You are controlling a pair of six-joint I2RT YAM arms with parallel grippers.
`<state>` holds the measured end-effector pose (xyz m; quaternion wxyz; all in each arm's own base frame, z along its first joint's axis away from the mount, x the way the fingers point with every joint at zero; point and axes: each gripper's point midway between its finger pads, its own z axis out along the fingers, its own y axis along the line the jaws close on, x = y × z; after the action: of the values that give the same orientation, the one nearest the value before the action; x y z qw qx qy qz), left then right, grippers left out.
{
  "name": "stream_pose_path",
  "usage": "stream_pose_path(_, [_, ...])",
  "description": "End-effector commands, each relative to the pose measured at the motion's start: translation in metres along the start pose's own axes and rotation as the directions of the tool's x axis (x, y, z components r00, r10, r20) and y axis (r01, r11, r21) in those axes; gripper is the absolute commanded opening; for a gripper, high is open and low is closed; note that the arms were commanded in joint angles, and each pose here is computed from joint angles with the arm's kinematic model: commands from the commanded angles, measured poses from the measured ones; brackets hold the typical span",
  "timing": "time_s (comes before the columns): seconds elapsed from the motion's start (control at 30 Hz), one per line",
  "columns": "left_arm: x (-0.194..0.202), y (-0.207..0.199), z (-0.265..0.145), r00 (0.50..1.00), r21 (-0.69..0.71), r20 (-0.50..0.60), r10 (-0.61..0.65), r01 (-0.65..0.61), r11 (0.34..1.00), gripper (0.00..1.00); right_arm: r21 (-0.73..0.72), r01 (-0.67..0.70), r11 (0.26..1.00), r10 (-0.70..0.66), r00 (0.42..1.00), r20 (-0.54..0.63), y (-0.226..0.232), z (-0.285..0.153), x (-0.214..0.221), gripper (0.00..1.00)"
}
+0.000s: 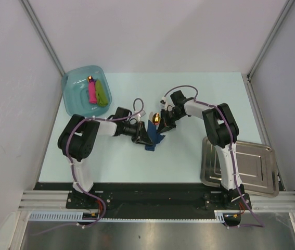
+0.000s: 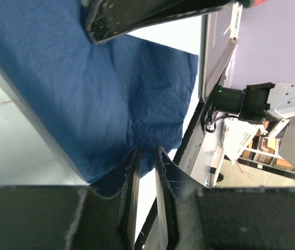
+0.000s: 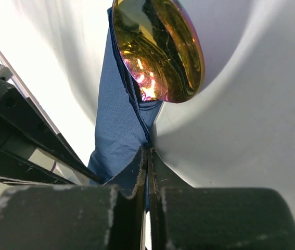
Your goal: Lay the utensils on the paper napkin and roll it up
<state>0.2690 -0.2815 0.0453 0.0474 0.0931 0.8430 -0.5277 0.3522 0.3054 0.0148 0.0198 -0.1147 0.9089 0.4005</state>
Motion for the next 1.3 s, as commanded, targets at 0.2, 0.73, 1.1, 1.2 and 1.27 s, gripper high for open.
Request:
stream_pose_path(0.2, [0.016, 0.043, 0.008, 0.99, -0.052, -0.04, -0.135, 0.132, 0.99, 0.19, 0.12, 0.033, 0.992, -0.037, 0.999, 0.033, -0.019, -0.001, -0.004, 0.01])
stream_pose_path(0.73, [0.016, 0.057, 0.009, 0.99, -0.064, -0.025, -0.138, 0.136, 0.989, 0.11, -0.159, 0.17, 0.973, -0.141, 0.974, 0.177, 0.086, -0.075, -0.027, 0.16])
stream_pose_path(1.1, [0.014, 0.058, 0.009, 0.993, -0.062, -0.016, -0.121, 0.119, 0.991, 0.1, -0.215, -0.006, 0.977, 0.017, 0.999, 0.049, 0.068, -0.02, 0.009, 0.15])
stream_pose_path(1.2, [0.013, 0.057, 0.007, 0.994, -0.057, -0.008, -0.108, 0.107, 0.993, 0.1, -0.198, -0.054, 0.979, 0.058, 0.998, 0.014, 0.051, -0.009, 0.021, 0.14])
stream_pose_path(1.27, [0.012, 0.057, 0.007, 0.995, -0.054, -0.006, -0.095, 0.095, 0.994, 0.1, -0.166, -0.053, 0.985, 0.055, 0.998, 0.011, 0.039, -0.005, 0.028, 0.14])
